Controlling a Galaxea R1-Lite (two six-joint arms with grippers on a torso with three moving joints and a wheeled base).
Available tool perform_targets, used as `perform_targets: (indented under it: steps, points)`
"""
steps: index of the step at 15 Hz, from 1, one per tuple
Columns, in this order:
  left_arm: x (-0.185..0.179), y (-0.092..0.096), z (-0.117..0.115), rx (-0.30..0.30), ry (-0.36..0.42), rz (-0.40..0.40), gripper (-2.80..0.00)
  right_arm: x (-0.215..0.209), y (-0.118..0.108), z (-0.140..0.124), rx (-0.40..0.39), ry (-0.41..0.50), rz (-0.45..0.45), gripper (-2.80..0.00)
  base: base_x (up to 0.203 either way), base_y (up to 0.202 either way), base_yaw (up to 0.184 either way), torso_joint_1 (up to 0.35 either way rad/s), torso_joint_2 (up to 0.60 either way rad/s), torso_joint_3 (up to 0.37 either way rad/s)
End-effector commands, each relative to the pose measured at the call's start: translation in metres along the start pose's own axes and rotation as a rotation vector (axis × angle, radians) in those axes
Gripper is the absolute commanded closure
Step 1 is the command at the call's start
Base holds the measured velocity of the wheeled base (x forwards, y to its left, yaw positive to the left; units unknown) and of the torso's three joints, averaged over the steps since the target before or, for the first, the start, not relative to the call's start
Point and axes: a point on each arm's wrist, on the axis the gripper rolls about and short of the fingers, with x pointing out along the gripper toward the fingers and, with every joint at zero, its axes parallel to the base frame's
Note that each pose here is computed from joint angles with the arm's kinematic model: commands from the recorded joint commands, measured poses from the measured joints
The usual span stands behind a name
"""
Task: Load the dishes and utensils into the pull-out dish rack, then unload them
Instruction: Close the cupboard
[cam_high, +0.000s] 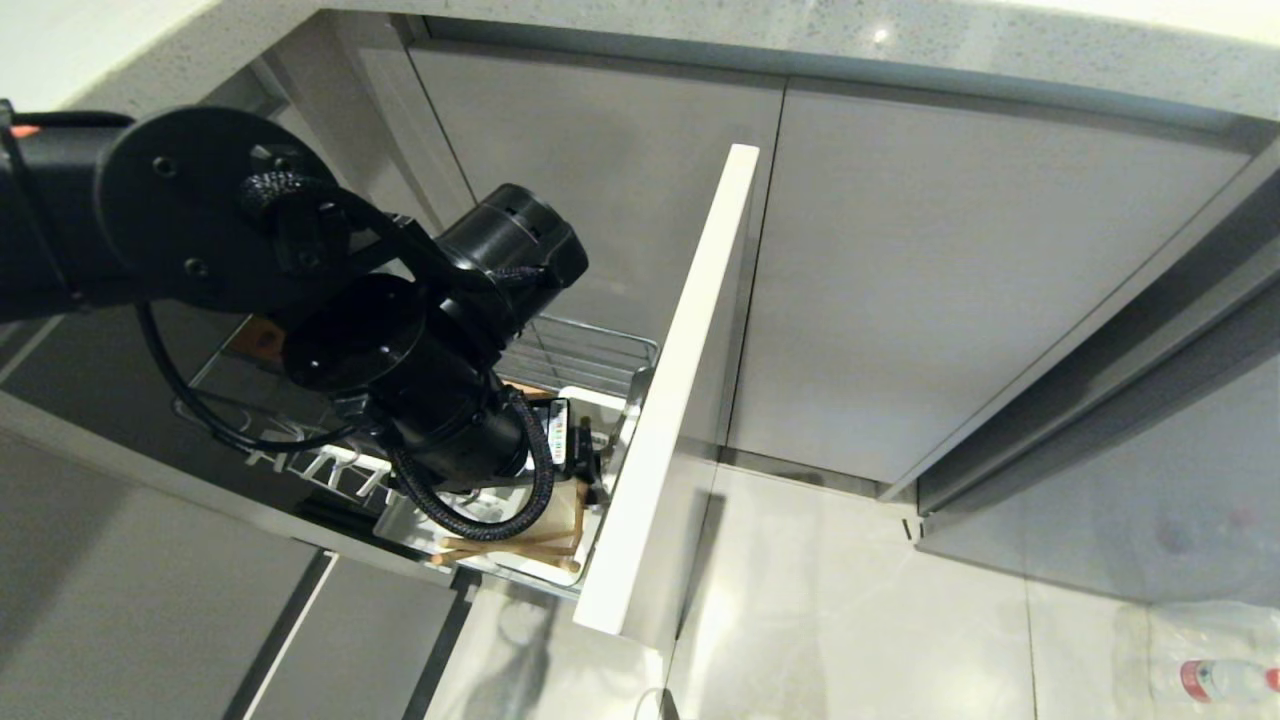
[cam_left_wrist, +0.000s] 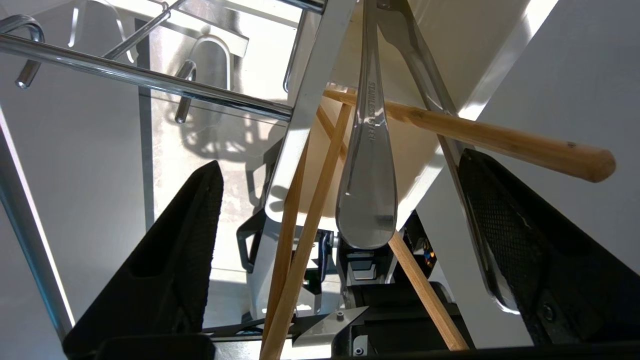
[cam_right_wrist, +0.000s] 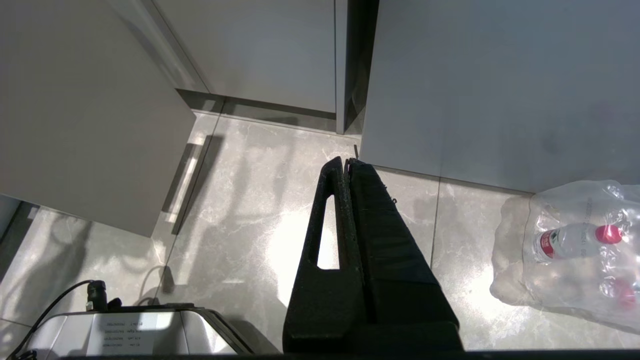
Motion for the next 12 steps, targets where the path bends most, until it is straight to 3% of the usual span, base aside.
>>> perform_targets:
  steps: [1, 11, 12]
  points:
    - [0.0016, -0.0004, -0.0005, -0.001, 0.007, 0.007, -2.80, 0.0001, 0.0000, -0.0004, 0.001, 0.002, 0.000, 0.00, 0.000, 0.000, 0.000, 0.000, 0.00, 0.000]
    - [0.0033, -0.0016, -0.0006, -0.001, 0.009, 0.008, -2.80, 0.0001, 0.0000, -0.0004, 0.001, 0.002, 0.000, 0.00, 0.000, 0.000, 0.000, 0.000, 0.00, 0.000]
    - [0.0033, -0.0016, -0.0006, 0.000, 0.009, 0.008, -2.58, 0.0001, 0.0000, -0.0004, 0.001, 0.002, 0.000, 0.00, 0.000, 0.000, 0.000, 0.000, 0.00, 0.000]
